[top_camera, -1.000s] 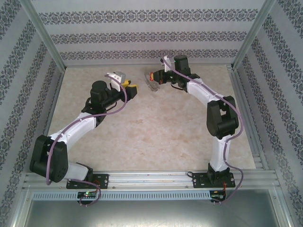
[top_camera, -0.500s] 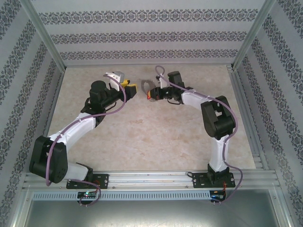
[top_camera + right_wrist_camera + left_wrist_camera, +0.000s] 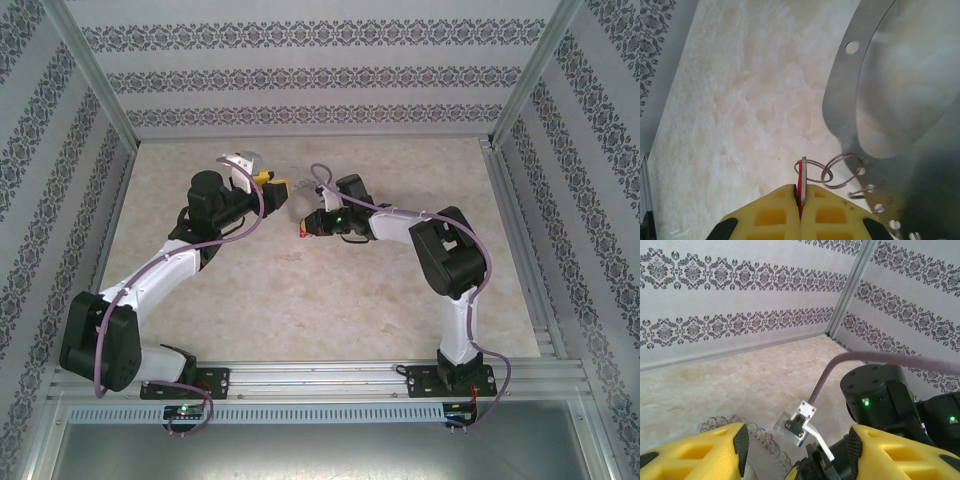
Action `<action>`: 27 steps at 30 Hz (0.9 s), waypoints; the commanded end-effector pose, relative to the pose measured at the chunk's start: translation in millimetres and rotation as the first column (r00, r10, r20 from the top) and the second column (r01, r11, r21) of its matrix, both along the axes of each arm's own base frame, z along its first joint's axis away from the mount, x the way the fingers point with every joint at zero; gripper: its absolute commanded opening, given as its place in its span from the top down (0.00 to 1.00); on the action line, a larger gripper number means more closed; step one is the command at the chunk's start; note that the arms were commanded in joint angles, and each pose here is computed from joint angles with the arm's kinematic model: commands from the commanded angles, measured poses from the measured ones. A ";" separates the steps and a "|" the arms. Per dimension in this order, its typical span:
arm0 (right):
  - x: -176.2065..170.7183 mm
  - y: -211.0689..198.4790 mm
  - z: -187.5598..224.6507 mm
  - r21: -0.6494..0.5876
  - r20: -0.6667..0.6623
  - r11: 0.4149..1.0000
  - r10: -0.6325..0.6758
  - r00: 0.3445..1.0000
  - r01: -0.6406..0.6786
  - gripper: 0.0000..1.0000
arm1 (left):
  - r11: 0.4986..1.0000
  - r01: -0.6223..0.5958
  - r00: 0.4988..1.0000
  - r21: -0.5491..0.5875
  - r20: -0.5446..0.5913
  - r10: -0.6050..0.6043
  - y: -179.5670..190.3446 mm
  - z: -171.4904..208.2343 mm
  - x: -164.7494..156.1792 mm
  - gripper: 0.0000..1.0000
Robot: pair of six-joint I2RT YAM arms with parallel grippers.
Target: Put the keys on the keyring
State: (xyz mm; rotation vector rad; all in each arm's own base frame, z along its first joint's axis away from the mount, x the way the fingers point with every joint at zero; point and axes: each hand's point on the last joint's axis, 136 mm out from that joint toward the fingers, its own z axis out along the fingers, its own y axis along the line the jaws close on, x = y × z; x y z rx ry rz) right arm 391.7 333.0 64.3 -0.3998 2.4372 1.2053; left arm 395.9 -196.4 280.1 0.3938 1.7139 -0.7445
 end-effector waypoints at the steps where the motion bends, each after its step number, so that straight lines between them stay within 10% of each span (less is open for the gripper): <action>1: -9.9 7.9 -13.9 0.020 -0.037 1.000 0.000 0.999 0.000 1.00 | 1.000 0.005 1.000 -0.020 -0.013 -0.005 3.3 4.7 -3.9 0.44; 13: -69.3 8.7 33.5 0.112 0.003 0.989 0.101 0.995 -0.101 0.35 | 0.999 0.030 0.999 -0.033 -0.020 -0.030 -1.4 5.7 -3.8 0.41; 19: -62.2 -32.7 62.1 0.116 0.054 0.993 0.012 0.998 -0.018 0.05 | 1.000 -0.005 1.000 -0.026 -0.024 0.004 4.0 4.2 -1.4 0.00; 27: -27.0 -138.6 119.0 -0.042 0.277 0.950 -0.286 0.917 0.309 0.02 | 0.962 -0.257 0.961 0.087 0.124 0.246 48.7 -2.0 1.1 0.00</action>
